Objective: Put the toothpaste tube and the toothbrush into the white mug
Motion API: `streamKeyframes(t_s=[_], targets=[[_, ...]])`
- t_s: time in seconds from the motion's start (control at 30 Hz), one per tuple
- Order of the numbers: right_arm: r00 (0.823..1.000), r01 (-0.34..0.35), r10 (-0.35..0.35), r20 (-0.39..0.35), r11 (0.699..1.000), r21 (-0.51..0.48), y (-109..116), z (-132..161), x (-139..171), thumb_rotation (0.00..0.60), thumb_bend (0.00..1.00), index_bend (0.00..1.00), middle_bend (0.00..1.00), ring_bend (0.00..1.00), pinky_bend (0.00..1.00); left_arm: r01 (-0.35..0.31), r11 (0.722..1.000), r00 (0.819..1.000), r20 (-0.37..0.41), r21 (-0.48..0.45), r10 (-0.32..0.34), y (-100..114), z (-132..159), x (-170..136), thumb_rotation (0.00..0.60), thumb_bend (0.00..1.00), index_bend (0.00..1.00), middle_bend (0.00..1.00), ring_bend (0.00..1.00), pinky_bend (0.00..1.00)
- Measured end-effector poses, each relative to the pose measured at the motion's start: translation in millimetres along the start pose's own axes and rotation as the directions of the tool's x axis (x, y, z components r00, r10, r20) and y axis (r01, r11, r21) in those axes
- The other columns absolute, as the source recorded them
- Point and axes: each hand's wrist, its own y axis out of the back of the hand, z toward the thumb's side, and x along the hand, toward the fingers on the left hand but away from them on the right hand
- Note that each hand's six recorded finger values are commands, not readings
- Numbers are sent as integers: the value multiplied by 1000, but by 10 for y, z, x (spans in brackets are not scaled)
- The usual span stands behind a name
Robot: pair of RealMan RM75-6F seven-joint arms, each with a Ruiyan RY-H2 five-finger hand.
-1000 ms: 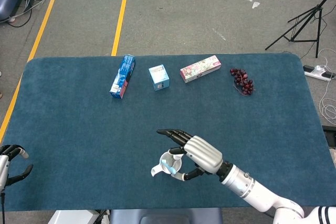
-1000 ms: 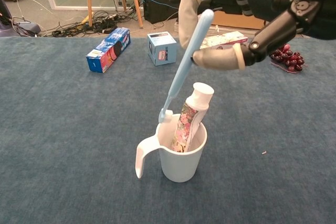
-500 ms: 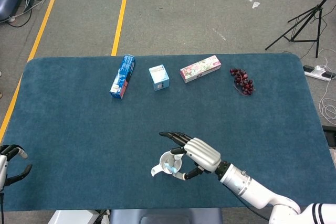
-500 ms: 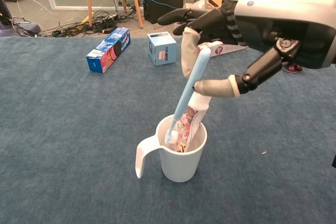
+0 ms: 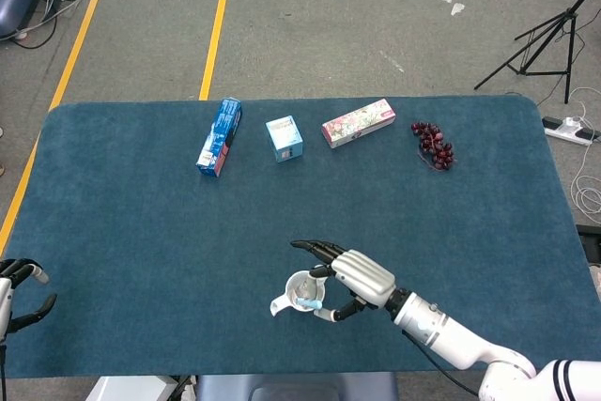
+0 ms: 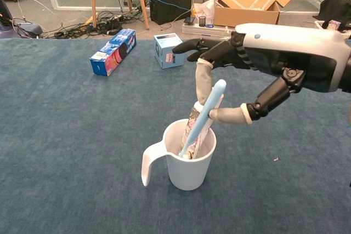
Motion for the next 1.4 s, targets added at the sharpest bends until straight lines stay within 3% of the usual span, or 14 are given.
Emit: streamKeyframes(t_s=[0.2,0.47,1.03,1.23,1.4], targets=[[1000,-7,7,6,1000,8,0,-18,-2,600,149,395,47,0,109,-1,1000,1000,2,-1,1,3,2,-1,600,252,505,403,308,331],[1000,5,-5,13,1000,18,37,-42,2,600,140,318,44,0,109,0,1000,1000,0,-1,0,2,-4,2,600,252,505,403,308,331],[997,69,-70,22,997,48,231,-55,83,600,140,312,45,0,109,4,1000,1000,0,3,-4,-7,-6,5,600,252,505,403,308,331],[995,96,-100,26,986,137,323,-71,181,600,140,312,44,0,109,3,1000,1000,0,4,-3,-7,-6,5,600,252,505,403,308,332],[987,123,-148,58,943,309,454,-145,359,600,141,312,45,0,109,7,1000,1000,0,9,-7,-20,-3,10,600,252,505,403,308,331]])
